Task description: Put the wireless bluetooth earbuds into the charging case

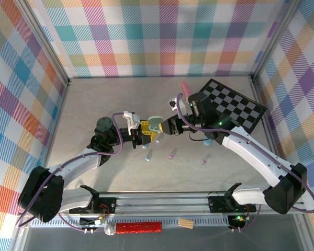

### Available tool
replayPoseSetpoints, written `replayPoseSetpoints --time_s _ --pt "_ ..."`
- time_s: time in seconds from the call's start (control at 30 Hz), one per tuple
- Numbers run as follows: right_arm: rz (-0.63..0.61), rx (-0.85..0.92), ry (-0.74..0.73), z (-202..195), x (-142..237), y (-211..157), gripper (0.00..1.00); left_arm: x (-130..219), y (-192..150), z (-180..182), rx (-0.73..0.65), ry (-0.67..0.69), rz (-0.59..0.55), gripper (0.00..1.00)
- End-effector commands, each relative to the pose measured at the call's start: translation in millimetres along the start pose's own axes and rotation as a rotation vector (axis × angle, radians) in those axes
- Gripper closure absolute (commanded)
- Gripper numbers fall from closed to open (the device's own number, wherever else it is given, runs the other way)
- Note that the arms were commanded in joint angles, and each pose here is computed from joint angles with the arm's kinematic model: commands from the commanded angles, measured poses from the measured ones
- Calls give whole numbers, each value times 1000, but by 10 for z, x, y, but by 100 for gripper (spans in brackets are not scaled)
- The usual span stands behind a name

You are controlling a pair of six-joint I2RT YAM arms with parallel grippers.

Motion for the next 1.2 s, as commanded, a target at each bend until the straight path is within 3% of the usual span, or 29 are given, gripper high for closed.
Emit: replayPoseSetpoints --time_s 0.0,0.2,0.47,0.83,1.17 --pt "-98 55 15 143 187 109 66 29 167 30 -59 12 -46 62" --pt "-267 28 33 44 354 147 60 117 124 117 -48 72 -59 62" --pt "-328 -274 -61 -772 184 95 59 340 168 223 -45 159 -95 63" --pt "44 -430 -193 -1540 -899 -235 51 481 321 108 -72 173 -141 62" --pt "254 -420 -236 -1707 -1678 -461 50 611 359 94 -77 238 -162 62"
Point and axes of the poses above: each hand's point on the last joint's axis, 136 mm out from that joint toward the fingers, its own x axis back along the fingers, its own z axis along the line the jaws close on, y = z × x, the point moved 4 cm from there along x, back along the fingers, and after that the axes turned 12 degrees about -x, right-handed, at the moved point
